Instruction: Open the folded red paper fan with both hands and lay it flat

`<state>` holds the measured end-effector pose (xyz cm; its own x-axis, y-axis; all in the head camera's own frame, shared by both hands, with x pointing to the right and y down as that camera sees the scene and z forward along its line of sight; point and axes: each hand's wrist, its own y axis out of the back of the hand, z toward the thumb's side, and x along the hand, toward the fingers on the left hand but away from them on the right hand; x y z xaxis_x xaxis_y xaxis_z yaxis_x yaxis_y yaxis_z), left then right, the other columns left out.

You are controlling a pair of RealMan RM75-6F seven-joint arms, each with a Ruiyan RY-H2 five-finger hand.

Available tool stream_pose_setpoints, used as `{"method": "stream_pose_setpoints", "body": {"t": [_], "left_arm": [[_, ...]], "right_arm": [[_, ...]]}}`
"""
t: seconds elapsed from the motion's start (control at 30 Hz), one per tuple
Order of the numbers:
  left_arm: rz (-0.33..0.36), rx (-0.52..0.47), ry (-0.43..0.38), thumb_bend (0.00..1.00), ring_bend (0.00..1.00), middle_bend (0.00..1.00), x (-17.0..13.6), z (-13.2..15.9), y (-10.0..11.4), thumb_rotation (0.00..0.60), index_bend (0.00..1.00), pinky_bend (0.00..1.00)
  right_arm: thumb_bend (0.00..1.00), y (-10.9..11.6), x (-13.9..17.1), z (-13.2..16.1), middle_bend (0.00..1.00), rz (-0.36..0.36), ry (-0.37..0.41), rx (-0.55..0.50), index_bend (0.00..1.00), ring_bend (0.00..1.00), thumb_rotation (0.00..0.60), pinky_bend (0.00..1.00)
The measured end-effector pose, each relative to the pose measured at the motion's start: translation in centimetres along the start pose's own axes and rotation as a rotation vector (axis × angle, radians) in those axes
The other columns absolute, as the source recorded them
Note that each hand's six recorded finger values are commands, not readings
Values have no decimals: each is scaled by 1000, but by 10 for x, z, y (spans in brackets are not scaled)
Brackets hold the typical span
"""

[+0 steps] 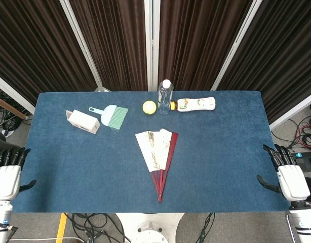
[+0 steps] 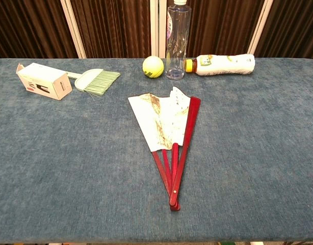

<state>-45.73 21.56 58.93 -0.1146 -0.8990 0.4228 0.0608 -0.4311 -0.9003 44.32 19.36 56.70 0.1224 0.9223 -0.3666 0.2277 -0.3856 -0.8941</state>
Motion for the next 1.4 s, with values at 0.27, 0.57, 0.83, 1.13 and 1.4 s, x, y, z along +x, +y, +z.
{"method": "stream_pose_setpoints", "body": {"t": [0.27, 0.57, 0.83, 1.13, 1.4], "left_arm": [[17, -2, 8, 0, 25, 120, -2, 0, 1, 600, 140, 45], [29, -16, -1, 0, 25, 120, -1, 2, 3, 600, 140, 45], [39, -37, -7, 0, 25, 120, -3, 0, 4, 600, 140, 45], [37, -45, -14, 0, 25, 120, -4, -1, 4, 600, 140, 45], [39, -60, -11, 0, 25, 120, -2, -2, 4, 600, 140, 45]], "right_arm": [[158, 0, -2, 2, 162, 1, 16, -2, 66, 0, 600, 0], [164, -6, -17, 22, 236, 61, 121, -36, 157, 0, 600, 0], [39, -52, -80, 75, 341, 210, 307, 15, 304, 0, 600, 0], [0, -137, -143, 151, 363, 282, 425, 20, 353, 0, 600, 0], [92, -188, -166, 191, 366, 266, 465, 69, 402, 0, 600, 0]]}}
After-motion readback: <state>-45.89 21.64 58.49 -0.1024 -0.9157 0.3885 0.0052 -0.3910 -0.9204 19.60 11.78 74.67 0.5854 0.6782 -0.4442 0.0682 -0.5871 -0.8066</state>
